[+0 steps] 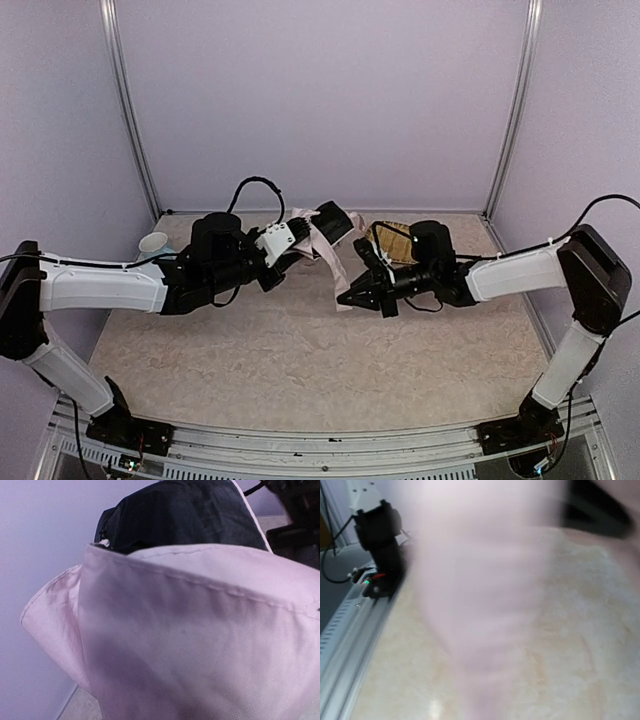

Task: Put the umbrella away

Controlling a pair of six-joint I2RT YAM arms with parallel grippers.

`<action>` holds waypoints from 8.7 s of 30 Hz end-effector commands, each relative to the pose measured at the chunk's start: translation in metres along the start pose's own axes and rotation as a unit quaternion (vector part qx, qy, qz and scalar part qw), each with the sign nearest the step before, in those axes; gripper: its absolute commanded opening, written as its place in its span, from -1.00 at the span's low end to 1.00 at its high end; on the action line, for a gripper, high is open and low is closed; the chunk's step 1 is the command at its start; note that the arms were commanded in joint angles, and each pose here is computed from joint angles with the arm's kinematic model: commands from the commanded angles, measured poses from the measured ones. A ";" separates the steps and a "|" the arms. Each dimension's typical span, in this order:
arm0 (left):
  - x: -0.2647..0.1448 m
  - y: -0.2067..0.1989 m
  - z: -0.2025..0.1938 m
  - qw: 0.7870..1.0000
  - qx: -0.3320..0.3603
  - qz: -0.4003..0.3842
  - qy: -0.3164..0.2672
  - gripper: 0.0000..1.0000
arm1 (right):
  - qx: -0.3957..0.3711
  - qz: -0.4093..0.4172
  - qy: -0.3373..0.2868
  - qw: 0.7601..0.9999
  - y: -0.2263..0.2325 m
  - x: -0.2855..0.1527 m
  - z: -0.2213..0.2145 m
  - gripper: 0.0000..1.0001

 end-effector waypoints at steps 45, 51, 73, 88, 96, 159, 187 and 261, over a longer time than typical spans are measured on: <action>0.028 -0.096 -0.061 0.986 0.153 -0.005 0.064 -1.00 | -0.194 -0.221 -0.099 0.951 0.027 -0.105 0.247 -1.00; 0.062 -0.039 -0.114 0.978 0.059 0.111 0.167 -1.00 | -0.171 -0.109 -0.097 0.974 0.080 -0.082 0.231 -1.00; 0.071 0.139 -0.046 0.976 -0.176 0.127 -0.026 -1.00 | 0.160 -0.105 0.038 0.981 0.024 -0.027 0.002 -1.00; 0.061 0.018 -0.081 0.996 -0.054 -0.054 0.043 -1.00 | 0.066 -0.284 -0.001 0.957 -0.010 -0.086 0.075 -1.00; 0.047 -0.105 -0.109 0.967 0.030 -0.225 0.116 -1.00 | 0.065 -0.333 0.016 0.941 -0.035 -0.093 0.067 -1.00; 0.010 -0.102 -0.074 0.928 0.349 0.108 0.076 -1.00 | 0.041 -0.253 0.095 0.962 -0.002 -0.097 0.040 1.00; -0.026 -0.107 0.014 0.867 0.465 0.178 -0.032 -1.00 | -0.121 -0.114 0.155 0.974 -0.020 0.027 -0.010 0.71; -0.023 -0.087 -0.030 0.968 -0.040 -0.195 -0.152 0.88 | 0.014 -0.138 0.295 0.945 -0.060 0.039 -0.133 0.07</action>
Point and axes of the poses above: each gripper's point midway between its finger pads, its own x axis out along the fingers, its own y axis along the line the jaws close on, z = x × y, the point moved 3 cm from there along -x, back along the fingers, and after that the axes turned 11 degrees about x, right-handed, at the moved point
